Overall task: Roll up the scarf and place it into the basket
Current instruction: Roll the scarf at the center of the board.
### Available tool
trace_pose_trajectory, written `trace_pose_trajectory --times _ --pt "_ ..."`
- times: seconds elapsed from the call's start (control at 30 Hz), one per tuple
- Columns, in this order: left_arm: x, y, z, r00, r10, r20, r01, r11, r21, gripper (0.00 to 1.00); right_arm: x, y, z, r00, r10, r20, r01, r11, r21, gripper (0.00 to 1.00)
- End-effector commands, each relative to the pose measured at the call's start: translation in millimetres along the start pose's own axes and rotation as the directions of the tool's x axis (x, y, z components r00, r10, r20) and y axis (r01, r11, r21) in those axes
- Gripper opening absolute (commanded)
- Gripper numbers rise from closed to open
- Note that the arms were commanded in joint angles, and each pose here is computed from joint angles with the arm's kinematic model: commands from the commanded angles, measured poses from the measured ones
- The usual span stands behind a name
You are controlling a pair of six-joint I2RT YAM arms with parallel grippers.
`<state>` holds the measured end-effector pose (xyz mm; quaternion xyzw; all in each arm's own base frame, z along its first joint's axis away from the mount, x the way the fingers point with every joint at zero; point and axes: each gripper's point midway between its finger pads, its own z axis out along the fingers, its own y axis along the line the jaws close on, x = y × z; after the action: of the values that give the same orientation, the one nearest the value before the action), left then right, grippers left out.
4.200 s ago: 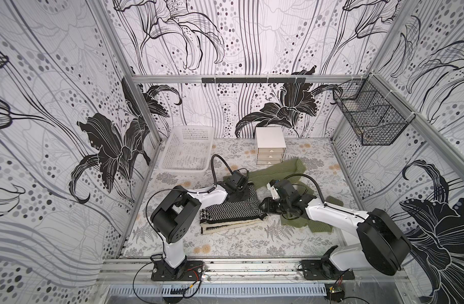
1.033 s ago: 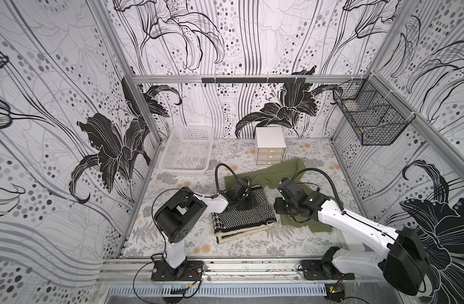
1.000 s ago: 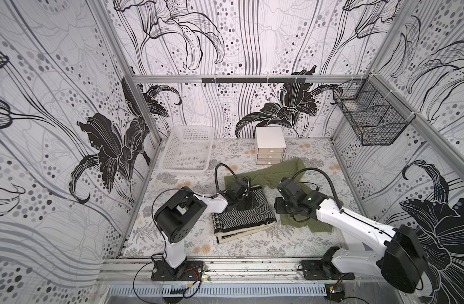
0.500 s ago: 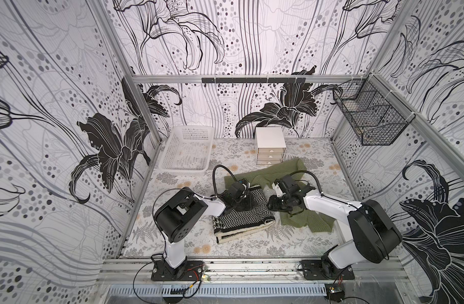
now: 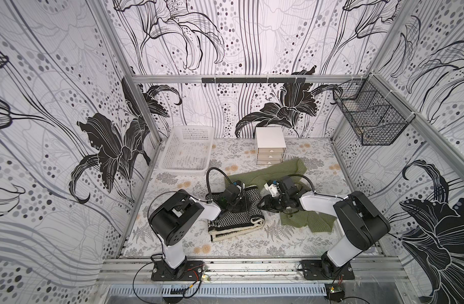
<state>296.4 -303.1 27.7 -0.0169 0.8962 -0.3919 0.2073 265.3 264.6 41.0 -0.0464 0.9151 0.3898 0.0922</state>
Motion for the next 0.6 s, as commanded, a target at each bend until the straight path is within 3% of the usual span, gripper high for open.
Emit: trace_pose_trajectory --times 0.0,0.13,0.27,0.4,0.57 --pt "8.3 13.5 -4.8 1.0 -0.027 0.002 0.027 0.999 -0.036 0.0 -5.2 2.8 11.0 0.999 0.028 0.021 -0.027 0.998 -0.06 0.45" --pt "9.9 12.0 -6.6 0.999 -0.033 0.008 0.033 0.999 -0.016 0.0 -6.5 -2.4 13.6 0.998 0.051 0.033 -0.049 0.998 -0.049 0.48" --pt "11.9 15.4 -10.2 1.0 -0.013 0.001 0.013 0.999 -0.036 0.0 2.3 -46.0 -7.5 0.998 0.06 -0.008 -0.056 0.968 0.245 0.46" --pt "14.8 12.0 -12.3 1.0 0.016 -0.008 -0.016 1.0 -0.015 0.0 -1.8 -72.6 -29.5 0.998 0.049 -0.027 -0.034 0.91 0.414 0.46" --pt "15.1 7.5 -16.4 1.0 0.028 0.007 -0.028 0.999 0.018 0.0 -7.3 -79.9 -30.0 0.997 0.024 -0.071 0.012 0.885 0.465 0.46"
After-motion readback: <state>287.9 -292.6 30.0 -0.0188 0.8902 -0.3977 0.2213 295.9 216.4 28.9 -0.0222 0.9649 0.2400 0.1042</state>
